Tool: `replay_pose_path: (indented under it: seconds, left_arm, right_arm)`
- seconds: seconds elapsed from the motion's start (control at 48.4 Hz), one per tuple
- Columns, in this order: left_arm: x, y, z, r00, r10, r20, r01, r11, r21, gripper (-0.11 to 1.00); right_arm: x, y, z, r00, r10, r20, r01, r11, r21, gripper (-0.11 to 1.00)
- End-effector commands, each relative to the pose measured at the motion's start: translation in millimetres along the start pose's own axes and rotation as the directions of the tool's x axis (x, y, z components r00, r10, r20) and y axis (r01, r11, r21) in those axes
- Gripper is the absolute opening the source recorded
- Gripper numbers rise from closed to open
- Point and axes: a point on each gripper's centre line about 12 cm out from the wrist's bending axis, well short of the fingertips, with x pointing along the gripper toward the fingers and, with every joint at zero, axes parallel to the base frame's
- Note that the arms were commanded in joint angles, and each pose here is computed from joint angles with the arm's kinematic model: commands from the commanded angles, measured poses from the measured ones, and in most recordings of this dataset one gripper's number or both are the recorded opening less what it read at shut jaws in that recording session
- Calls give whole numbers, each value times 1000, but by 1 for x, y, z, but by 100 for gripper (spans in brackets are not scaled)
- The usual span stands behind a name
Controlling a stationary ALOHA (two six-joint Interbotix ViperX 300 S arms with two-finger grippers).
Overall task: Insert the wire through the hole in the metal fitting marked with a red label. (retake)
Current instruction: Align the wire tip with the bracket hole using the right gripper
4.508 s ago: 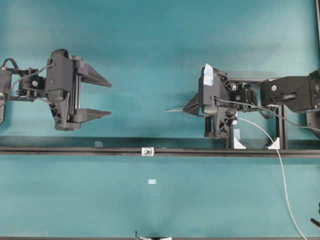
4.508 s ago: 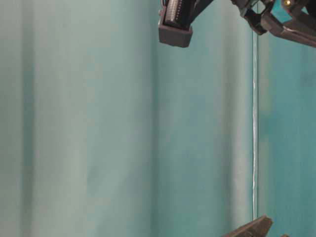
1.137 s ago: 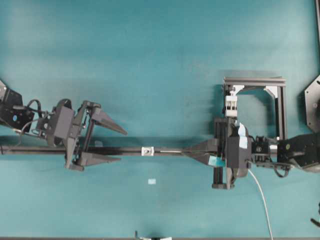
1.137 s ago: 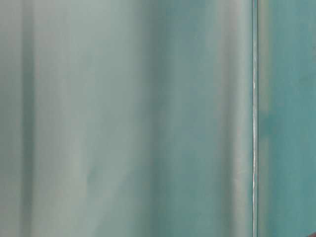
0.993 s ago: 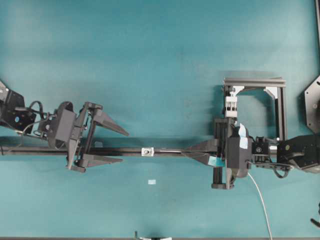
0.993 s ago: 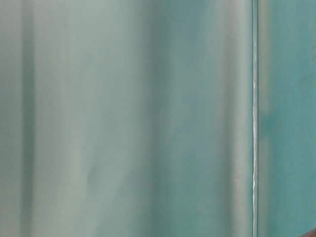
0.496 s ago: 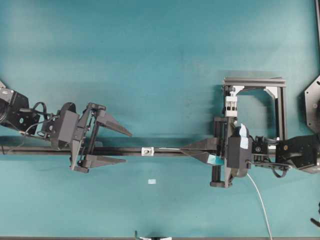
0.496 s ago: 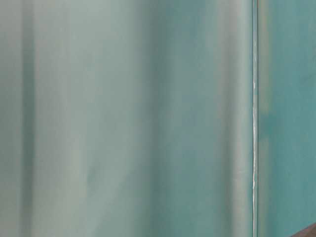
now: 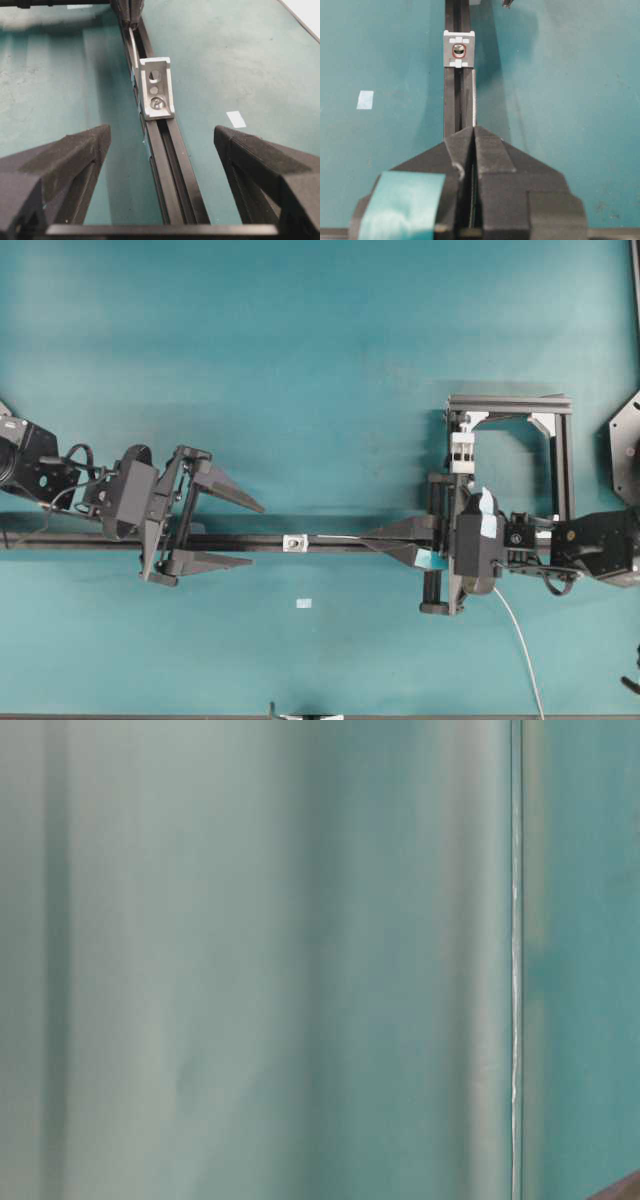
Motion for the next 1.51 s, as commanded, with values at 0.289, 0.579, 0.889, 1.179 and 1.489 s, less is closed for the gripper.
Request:
replay_pose_path:
  seconds: [0.289, 0.579, 0.889, 1.179, 1.489]
  left_arm:
    - [2, 0, 7, 1000, 2, 31, -2, 1000, -1, 75]
    - [2, 0, 7, 1000, 2, 31, -2, 1000, -1, 75]
    - [3, 0, 8, 999, 1, 34, -1, 1000, -1, 75]
    - [4, 0, 9, 999, 1, 38, -1, 1000, -1, 75]
    - [4, 0, 9, 999, 1, 38, -1, 1000, -1, 75]
  right_arm:
    - [1, 7, 10, 999, 17, 36, -18, 1000, 13, 3]
    - [1, 8, 10, 999, 22, 38, -22, 1000, 12, 3]
    - [6, 11, 9, 999, 22, 36, -22, 1000, 7, 3]
    - [9, 13, 12, 998, 19, 61, -20, 1000, 3, 3]
    - [17, 13, 10, 998, 8, 61, -8, 1000, 3, 3]
